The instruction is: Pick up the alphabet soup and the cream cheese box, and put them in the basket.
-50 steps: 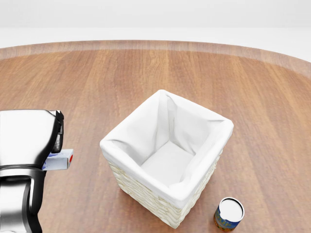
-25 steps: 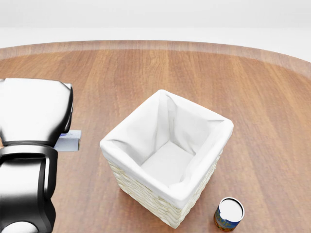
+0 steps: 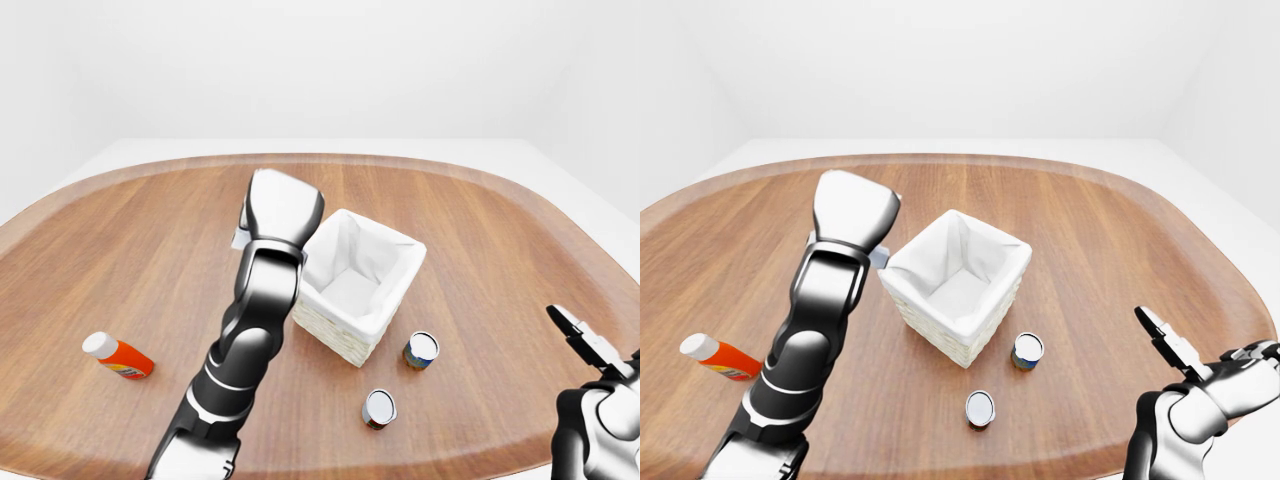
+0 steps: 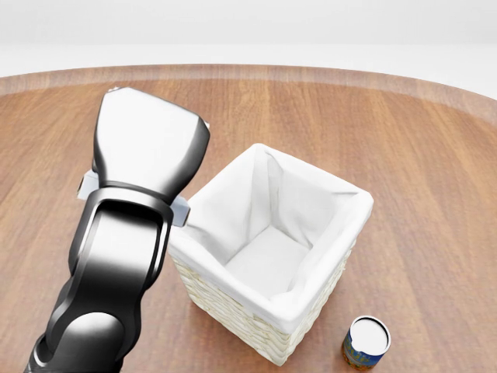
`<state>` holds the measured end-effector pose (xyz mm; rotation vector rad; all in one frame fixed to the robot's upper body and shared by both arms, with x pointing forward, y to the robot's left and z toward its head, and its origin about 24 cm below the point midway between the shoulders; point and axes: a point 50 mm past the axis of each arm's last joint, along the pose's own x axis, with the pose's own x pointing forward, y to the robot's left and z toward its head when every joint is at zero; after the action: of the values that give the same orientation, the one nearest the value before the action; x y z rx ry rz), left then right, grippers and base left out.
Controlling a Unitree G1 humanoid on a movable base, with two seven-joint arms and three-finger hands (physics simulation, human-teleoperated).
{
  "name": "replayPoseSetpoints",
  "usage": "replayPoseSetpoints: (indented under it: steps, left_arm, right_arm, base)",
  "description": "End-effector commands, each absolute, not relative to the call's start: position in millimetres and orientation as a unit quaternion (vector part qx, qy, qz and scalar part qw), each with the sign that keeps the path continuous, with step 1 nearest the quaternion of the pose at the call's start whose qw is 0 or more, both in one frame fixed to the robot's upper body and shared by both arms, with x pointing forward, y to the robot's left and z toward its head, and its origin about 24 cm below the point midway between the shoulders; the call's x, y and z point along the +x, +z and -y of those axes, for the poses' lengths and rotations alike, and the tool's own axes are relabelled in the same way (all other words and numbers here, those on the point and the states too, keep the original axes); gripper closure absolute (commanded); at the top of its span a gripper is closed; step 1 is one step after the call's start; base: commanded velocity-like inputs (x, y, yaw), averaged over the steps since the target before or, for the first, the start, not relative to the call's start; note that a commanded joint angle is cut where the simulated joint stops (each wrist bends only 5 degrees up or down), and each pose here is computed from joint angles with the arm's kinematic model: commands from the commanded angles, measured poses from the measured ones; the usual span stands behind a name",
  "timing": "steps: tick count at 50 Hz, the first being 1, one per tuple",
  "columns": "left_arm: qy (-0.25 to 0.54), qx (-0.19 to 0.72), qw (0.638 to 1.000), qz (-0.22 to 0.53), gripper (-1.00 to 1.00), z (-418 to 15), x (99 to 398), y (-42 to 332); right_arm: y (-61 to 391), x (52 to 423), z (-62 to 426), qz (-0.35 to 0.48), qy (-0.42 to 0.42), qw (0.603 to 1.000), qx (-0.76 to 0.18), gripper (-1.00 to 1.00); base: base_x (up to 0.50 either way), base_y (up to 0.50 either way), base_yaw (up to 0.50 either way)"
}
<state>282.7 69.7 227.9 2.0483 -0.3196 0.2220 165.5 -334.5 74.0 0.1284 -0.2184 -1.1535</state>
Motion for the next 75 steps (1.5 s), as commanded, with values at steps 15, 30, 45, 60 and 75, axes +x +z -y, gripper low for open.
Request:
replayPoseSetpoints:
  steps: [15,30,45,60,75]
  left_arm:
    - [0.069,0.836,0.525,0.144,1.0,-41.3,296.2,236.9]
    - [0.018,0.75,0.644,0.146,1.0,-29.2,305.0,225.8]
    - [-0.073,0.701,0.694,0.144,1.0,-22.6,331.9,201.5]
    - [-0.104,0.683,0.705,0.161,1.0,-8.9,334.7,192.0]
    - [-0.123,0.681,0.702,0.169,1.0,9.7,334.4,185.7]
  right_arm:
    - [73.2,165.1,335.3,0.102,-0.545,0.83,0.062,-1.0]
    - [74.6,164.7,334.3,0.105,-0.544,0.83,0.062,-1.0]
    - [73.0,166.1,334.8,0.101,-0.544,0.831,0.062,-1.0]
    - [72.8,166.5,334.7,0.1,-0.543,0.831,0.062,-1.0]
    - [74.5,165.7,334.7,0.105,-0.544,0.83,0.064,-1.0]
  base:
    - [0.0,0.0,0.0]
    - [0.0,0.0,0.0]
    - [0.0,0.0,0.0]
    - [0.0,0.0,0.0]
    - [0.0,0.0,0.0]
